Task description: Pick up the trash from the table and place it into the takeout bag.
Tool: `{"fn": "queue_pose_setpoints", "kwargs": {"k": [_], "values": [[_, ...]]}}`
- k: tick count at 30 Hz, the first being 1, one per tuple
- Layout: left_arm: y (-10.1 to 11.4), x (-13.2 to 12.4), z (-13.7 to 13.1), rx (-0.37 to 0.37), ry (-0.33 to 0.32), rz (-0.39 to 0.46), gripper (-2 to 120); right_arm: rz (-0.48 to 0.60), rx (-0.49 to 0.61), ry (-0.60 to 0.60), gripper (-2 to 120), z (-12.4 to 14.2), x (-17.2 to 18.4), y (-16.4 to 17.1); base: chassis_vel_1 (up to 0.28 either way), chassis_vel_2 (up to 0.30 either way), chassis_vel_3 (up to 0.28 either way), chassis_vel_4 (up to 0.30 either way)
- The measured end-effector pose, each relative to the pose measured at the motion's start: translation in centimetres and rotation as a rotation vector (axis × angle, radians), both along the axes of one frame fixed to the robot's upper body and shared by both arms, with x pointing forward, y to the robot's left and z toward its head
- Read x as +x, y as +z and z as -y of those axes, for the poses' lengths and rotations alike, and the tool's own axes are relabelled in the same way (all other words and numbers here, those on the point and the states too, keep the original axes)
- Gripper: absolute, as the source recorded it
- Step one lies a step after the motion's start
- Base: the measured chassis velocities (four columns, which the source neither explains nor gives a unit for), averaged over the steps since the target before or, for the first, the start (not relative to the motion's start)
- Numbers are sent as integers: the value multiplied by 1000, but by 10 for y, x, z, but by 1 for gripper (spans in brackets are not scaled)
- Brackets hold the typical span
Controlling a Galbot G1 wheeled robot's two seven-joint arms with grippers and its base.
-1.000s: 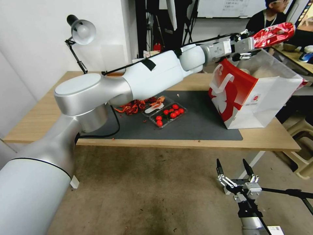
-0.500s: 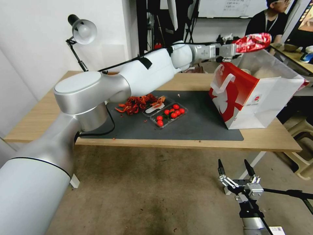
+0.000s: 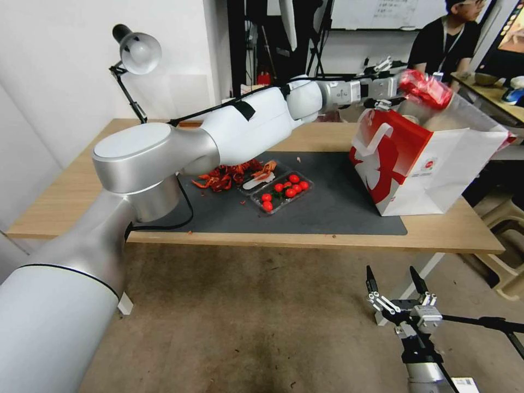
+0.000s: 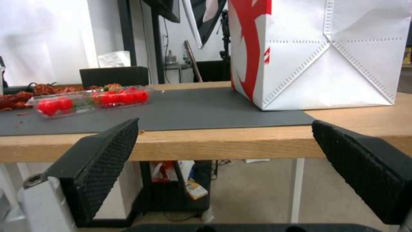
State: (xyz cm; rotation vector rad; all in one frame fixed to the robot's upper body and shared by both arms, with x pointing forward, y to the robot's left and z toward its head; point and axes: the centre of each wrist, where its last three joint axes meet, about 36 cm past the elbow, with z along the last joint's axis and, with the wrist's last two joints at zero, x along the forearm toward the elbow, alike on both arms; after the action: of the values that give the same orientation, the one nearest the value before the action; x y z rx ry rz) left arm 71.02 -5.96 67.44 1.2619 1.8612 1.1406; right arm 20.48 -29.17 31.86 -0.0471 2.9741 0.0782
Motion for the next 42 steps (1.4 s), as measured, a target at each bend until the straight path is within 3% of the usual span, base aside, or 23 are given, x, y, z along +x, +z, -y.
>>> {"fn": "queue_pose_setpoints", "kwargs": {"k": [3,15,18,19,22,23,27,28,31,32,35,39,42], "values": [[1,-2,1,-13,0,-1,99,-1,1,1,100,0,-1,0,0,0,0,0],[0,-26,23,-119,13,-86,100,4,-2,5,100,-1,-2,3,0,0,0,0],[-13,-53,31,-212,144,-220,100,7,-4,7,100,-2,-1,4,0,0,0,0],[-13,-53,31,-212,144,-220,100,7,-4,7,100,-2,-1,4,0,0,0,0],[-27,-69,16,-327,347,-332,100,6,-6,9,100,-2,-2,4,0,0,0,0],[-27,-69,16,-327,347,-332,100,6,-6,9,100,-2,-2,4,0,0,0,0],[-39,-92,4,-479,572,-480,100,4,-9,15,100,-3,-2,4,0,0,0,0],[-39,-92,4,-479,572,-480,100,4,-9,15,100,-3,-2,4,0,0,0,0],[-42,-113,4,-578,697,-608,100,1,-10,17,100,-3,-3,3,0,0,0,0],[-42,-113,4,-578,697,-608,100,1,-10,17,100,-3,-3,3,0,0,0,0],[-49,-122,1,-637,784,-671,100,2,-8,16,100,-4,-3,4,0,0,0,0],[-55,-129,-7,-699,846,-742,100,4,-4,16,100,-5,-4,4,0,0,0,0],[-61,-131,-16,-750,865,-746,100,4,-3,17,100,-6,-4,4,0,0,0,0]]}}
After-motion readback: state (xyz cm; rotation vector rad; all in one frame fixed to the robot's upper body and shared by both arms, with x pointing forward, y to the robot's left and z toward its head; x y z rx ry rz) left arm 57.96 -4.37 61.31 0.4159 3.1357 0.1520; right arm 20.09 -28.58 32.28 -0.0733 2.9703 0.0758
